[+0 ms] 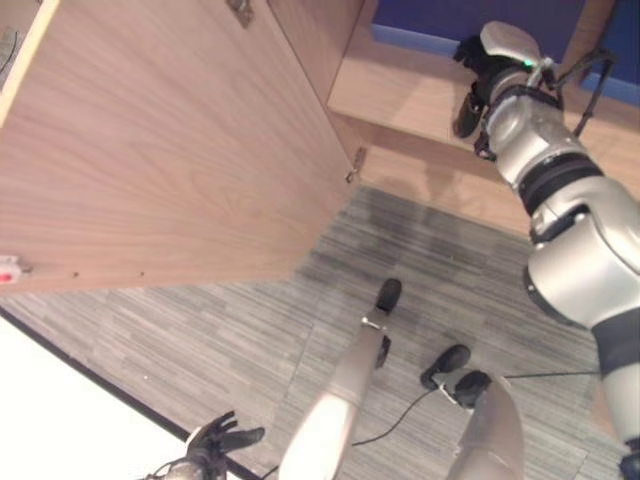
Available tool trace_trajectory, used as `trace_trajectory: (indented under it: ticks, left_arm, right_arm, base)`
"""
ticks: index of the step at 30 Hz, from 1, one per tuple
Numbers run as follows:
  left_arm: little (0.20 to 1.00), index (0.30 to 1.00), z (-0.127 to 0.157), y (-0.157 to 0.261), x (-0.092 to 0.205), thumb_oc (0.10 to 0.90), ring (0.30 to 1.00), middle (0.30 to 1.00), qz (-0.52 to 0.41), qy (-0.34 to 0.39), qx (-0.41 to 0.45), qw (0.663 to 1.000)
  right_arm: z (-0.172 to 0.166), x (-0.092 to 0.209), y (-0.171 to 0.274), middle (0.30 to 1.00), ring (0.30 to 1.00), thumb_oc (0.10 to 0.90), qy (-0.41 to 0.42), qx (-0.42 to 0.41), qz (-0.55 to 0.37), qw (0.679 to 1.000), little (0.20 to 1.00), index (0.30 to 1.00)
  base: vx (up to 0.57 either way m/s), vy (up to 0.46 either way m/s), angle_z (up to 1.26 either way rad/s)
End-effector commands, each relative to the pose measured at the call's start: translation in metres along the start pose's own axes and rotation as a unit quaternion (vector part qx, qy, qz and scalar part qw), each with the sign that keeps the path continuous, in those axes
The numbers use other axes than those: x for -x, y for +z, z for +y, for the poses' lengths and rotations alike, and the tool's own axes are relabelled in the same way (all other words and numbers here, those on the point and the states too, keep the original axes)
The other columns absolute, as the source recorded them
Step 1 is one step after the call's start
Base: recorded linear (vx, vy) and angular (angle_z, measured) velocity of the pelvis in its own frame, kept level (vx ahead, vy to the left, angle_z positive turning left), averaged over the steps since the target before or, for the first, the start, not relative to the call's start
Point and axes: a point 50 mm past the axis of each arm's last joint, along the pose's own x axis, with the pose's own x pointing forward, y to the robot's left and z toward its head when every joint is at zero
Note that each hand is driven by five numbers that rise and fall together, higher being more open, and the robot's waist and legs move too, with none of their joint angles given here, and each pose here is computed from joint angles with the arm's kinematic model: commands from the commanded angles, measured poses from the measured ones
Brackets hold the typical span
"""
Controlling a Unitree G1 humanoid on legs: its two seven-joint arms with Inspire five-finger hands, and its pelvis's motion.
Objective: Put the empty folder in the office cabinet
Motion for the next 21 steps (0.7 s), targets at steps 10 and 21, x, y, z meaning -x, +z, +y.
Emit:
trace_trajectory:
  ticks: [10, 21]
  left_arm:
    - [0.9, 0.9, 0.025, -0.004, -0.001, 0.8, 0.9, 0.9, 0.019, 0.087, -0.011, 0.996]
    - [0.9, 0.9, 0.027, -0.026, 0.003, 0.8, 0.9, 0.9, 0.06, 0.104, -0.009, 0.993]
  right_arm:
    - [0.006, 0.004, 0.005, 0.9, 0.9, 0.8, -0.089, 0.157, -0.062, 0.982, 0.9, 0.9]
    - [0.102, 0.03, 0.016, 0.9, 0.9, 0.8, 0.027, 0.212, -0.148, 0.966, 0.9, 0.9]
  base:
    - [0.01, 0.003, -0.14]
    - [0.04, -0.009, -0.23]
